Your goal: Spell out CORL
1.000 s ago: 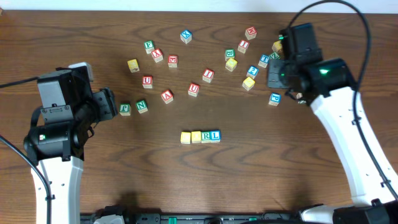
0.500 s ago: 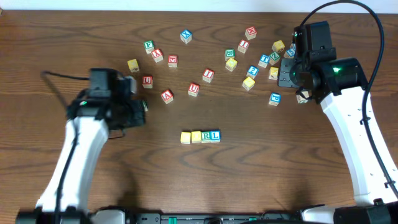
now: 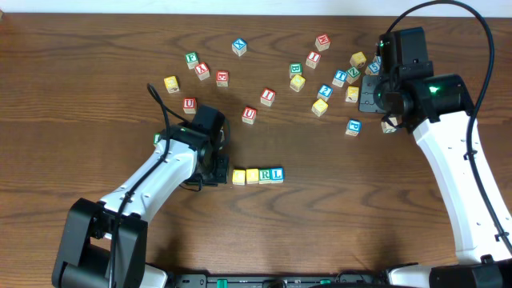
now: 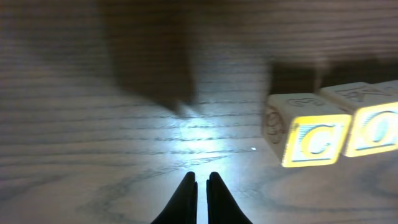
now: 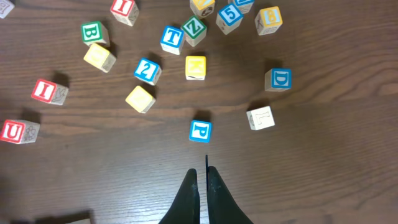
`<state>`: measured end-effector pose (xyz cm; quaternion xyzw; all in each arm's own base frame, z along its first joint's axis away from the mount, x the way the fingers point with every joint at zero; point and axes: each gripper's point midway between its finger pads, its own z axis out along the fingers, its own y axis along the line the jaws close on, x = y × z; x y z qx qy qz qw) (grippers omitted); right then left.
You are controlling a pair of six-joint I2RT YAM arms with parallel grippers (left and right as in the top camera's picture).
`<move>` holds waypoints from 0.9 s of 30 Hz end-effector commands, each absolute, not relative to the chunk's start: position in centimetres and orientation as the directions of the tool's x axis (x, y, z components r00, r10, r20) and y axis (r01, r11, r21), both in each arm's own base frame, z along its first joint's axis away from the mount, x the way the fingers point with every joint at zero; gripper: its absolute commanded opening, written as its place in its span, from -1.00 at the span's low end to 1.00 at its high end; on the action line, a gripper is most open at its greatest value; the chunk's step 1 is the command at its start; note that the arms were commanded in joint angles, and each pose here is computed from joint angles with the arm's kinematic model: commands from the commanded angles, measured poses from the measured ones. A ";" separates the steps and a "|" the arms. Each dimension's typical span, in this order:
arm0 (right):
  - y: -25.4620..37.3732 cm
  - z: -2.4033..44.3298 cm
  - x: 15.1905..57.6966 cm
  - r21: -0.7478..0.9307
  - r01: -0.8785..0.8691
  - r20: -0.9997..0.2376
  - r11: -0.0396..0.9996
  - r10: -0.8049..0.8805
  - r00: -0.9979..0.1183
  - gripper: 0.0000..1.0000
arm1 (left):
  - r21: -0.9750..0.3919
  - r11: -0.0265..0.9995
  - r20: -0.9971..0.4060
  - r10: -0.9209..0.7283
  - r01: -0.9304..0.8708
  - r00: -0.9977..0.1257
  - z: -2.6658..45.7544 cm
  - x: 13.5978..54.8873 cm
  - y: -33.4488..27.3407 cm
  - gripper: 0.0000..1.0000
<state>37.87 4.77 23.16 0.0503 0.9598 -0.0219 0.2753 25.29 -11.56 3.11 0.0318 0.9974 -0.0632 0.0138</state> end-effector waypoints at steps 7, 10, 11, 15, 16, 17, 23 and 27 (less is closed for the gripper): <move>4.0 23.7 38.0 -0.030 0.116 -0.542 0.993 0.082 -0.836 -0.98 | -0.077 0.996 -0.018 0.042 0.043 -0.999 2.1 24.6 -10.9 -0.85; 4.0 23.6 37.7 -0.032 0.116 -0.533 0.993 0.081 -0.842 -0.98 | -0.087 0.995 -0.046 0.044 0.048 -0.998 2.2 25.2 -11.3 -0.85; 4.0 23.6 37.7 -0.031 0.116 -0.533 0.993 0.082 -0.842 -0.98 | -0.091 0.995 -0.056 0.044 0.049 -0.997 2.2 25.5 -11.3 -0.86; 4.4 23.5 37.6 -0.010 0.109 -0.527 0.994 0.088 -0.846 -0.98 | -0.167 0.982 -0.053 0.085 0.093 -0.995 2.4 25.3 -12.8 -0.85; 4.4 23.5 37.6 -0.008 0.114 -0.525 0.993 0.092 -0.846 -0.98 | -0.196 0.975 -0.051 0.098 0.106 -0.994 2.5 25.2 -13.3 -0.85; 4.4 23.5 37.6 -0.009 0.114 -0.524 0.993 0.092 -0.847 -0.98 | -0.206 0.972 -0.053 0.103 0.112 -0.993 2.5 25.2 -13.6 -0.85; 4.3 23.2 37.2 -0.015 0.114 -0.508 0.993 0.090 -0.857 -0.98 | -0.214 0.967 -0.067 0.129 0.141 -0.989 2.5 25.1 -14.5 -0.85; 4.3 23.2 37.1 -0.015 0.114 -0.507 0.993 0.090 -0.857 -0.98 | -0.213 0.965 -0.067 0.142 0.153 -0.988 2.2 24.8 -14.8 -0.85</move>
